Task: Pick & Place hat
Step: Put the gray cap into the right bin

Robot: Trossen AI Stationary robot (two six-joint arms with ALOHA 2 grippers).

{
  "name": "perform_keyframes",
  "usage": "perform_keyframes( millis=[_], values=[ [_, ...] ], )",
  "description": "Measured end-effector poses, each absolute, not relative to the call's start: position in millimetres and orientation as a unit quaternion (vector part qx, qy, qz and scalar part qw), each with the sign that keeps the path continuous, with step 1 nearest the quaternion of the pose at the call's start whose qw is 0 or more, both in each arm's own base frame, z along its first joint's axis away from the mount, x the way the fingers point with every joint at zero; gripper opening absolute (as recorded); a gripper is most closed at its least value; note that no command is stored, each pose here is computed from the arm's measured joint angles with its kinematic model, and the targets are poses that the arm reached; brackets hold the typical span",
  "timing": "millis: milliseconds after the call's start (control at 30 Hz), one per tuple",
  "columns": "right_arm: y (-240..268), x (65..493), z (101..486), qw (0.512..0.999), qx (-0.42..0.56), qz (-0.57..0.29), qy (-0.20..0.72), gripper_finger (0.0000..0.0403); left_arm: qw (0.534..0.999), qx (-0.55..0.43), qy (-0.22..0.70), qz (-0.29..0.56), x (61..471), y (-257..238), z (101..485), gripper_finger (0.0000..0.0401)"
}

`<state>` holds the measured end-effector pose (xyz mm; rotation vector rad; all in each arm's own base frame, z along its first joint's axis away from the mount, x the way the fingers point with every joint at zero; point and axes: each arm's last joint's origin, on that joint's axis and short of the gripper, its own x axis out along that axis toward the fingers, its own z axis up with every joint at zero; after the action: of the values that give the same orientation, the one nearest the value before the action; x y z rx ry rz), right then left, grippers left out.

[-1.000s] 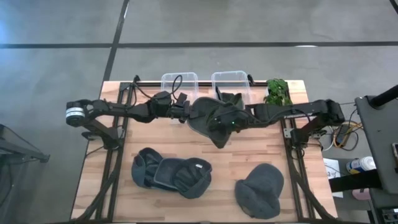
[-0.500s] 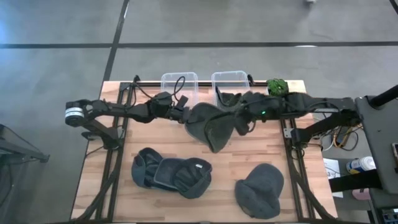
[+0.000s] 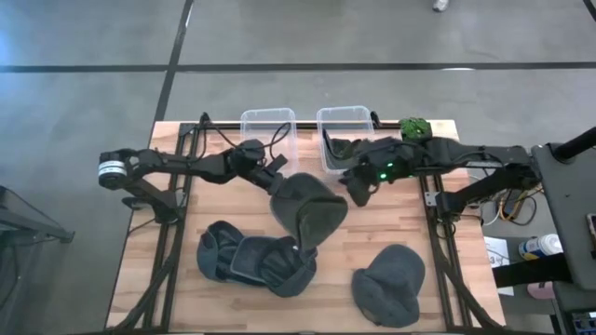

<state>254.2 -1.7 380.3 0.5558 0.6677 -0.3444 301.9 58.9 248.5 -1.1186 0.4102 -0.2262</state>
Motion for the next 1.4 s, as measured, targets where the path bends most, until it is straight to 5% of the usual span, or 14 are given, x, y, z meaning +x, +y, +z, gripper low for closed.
perform_keyframes(
  millis=[267,600,767,1000,1233,1400],
  values=[
    [-3,291,350,0.878,0.259,-0.169,0.366,0.0185,0.831,-0.507,0.198,-0.115,311,46,266,0.0010],
    [0,312,350,0.884,0.260,-0.122,0.370,0.0175,0.859,-0.449,0.232,-0.086,318,31,287,0.0010],
    [0,312,352,0.884,0.263,-0.114,0.369,0.0138,0.864,-0.441,0.225,-0.093,320,27,294,0.0010],
    [1,311,354,0.884,0.268,-0.102,0.369,0.0022,0.878,-0.419,0.215,-0.089,322,26,299,0.0010],
    [0,309,354,0.883,0.267,-0.111,0.369,0.0013,0.881,-0.422,0.208,-0.045,321,27,299,0.0013],
    [0,302,354,0.871,0.282,-0.126,0.383,0.0013,0.894,-0.407,0.188,0.003,314,22,307,0.0057]
  ],
)
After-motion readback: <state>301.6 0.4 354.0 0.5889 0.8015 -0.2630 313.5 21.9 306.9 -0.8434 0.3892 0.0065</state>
